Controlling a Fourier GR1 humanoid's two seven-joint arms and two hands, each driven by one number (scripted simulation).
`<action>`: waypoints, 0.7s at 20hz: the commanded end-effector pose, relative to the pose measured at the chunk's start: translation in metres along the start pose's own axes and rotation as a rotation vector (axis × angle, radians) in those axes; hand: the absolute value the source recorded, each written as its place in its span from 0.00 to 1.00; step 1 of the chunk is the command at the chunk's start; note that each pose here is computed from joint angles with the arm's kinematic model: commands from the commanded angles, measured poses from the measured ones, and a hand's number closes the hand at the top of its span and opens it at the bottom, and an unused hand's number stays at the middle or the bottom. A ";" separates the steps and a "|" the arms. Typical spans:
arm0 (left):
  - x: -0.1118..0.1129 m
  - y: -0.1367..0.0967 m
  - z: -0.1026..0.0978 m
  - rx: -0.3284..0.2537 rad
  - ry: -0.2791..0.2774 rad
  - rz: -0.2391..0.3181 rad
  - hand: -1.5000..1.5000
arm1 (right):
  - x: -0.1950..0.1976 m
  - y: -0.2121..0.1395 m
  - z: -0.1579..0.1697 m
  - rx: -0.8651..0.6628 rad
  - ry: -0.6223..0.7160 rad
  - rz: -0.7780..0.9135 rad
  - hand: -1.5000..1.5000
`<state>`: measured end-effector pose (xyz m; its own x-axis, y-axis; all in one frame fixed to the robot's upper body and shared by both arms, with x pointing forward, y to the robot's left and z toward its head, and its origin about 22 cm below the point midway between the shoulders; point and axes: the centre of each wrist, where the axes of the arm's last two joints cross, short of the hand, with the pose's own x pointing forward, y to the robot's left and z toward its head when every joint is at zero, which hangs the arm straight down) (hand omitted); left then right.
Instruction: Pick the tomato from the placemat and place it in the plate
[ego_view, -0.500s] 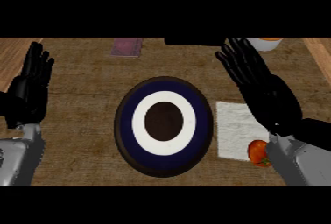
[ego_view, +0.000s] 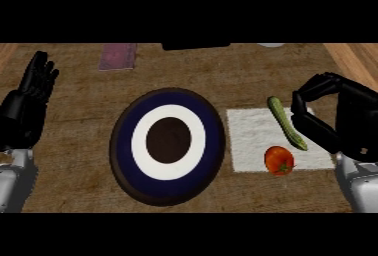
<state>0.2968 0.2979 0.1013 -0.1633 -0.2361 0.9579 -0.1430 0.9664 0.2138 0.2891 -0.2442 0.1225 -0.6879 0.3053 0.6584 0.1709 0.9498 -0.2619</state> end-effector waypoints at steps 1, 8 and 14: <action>0.000 -0.006 0.004 -0.072 0.006 0.003 0.50 | -0.023 0.009 0.046 -0.325 0.078 0.227 1.00; 0.002 -0.012 0.002 -0.171 -0.014 0.025 0.50 | 0.006 0.080 0.077 -0.632 -0.196 0.144 0.00; 0.000 -0.006 0.005 -0.133 -0.011 0.001 0.50 | 0.031 0.072 0.144 -0.686 -0.204 0.307 0.00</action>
<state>0.2962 0.2915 0.1011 -0.1772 -0.2259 0.9579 -0.0010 0.9734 0.2293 0.2158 -0.1788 0.0357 -0.7229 0.4709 0.5056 0.6091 0.7799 0.1444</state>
